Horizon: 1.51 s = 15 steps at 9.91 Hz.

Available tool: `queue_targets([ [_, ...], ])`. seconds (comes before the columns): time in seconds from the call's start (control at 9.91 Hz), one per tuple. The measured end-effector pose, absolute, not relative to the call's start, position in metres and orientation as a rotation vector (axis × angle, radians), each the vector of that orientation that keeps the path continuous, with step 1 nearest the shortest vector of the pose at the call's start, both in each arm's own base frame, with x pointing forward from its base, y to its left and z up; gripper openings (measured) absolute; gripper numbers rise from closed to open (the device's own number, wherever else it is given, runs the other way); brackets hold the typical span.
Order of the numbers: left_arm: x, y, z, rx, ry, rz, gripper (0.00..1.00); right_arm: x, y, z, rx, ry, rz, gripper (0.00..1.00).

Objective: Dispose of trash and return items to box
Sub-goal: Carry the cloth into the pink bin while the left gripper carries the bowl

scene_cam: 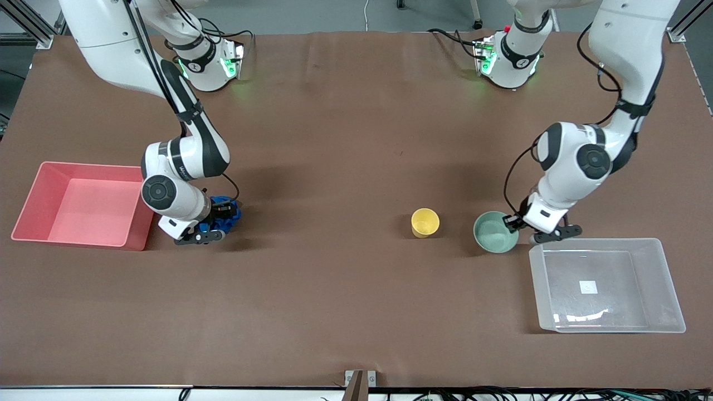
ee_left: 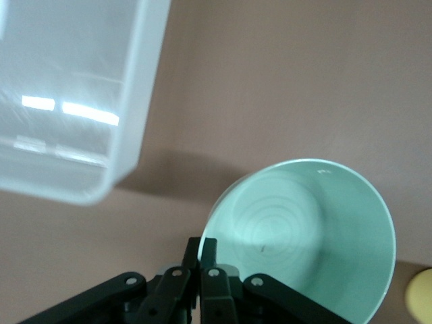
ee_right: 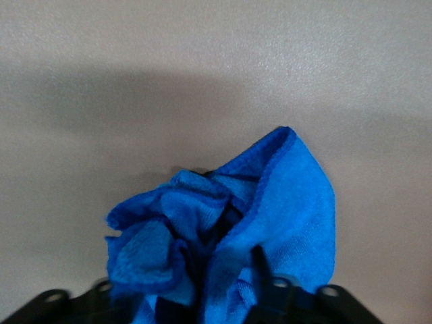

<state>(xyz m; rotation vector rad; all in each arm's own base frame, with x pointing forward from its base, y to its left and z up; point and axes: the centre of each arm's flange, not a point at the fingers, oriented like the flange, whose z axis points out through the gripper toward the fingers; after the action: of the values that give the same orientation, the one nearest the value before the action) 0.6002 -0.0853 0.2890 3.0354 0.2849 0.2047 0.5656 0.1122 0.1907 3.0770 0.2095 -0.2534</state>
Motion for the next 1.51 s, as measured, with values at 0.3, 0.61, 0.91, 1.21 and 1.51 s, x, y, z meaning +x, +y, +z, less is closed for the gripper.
queue_targets([
  [0.3,0.65,-0.05,0.39,3.076,0.117,0.245,0.03,0.564,0.112,0.189,3.075,0.211,-0.263,0.15],
  [0.61,0.683,0.039,0.388,3.155,-0.14,0.254,0.03,0.564,0.111,0.19,3.074,0.207,-0.27,0.09],
  [0.91,0.711,0.08,0.333,3.14,-0.326,0.18,0.03,0.573,0.092,0.22,3.077,0.161,-0.281,0.09],
  [1.21,0.727,0.095,0.299,3.122,-0.363,0.102,0.03,0.578,0.037,0.286,3.101,0.109,-0.276,0.09],
  [1.51,0.733,0.1,0.251,3.098,-0.375,0.038,0.03,0.569,0.001,0.353,3.118,0.037,-0.243,0.09],
])
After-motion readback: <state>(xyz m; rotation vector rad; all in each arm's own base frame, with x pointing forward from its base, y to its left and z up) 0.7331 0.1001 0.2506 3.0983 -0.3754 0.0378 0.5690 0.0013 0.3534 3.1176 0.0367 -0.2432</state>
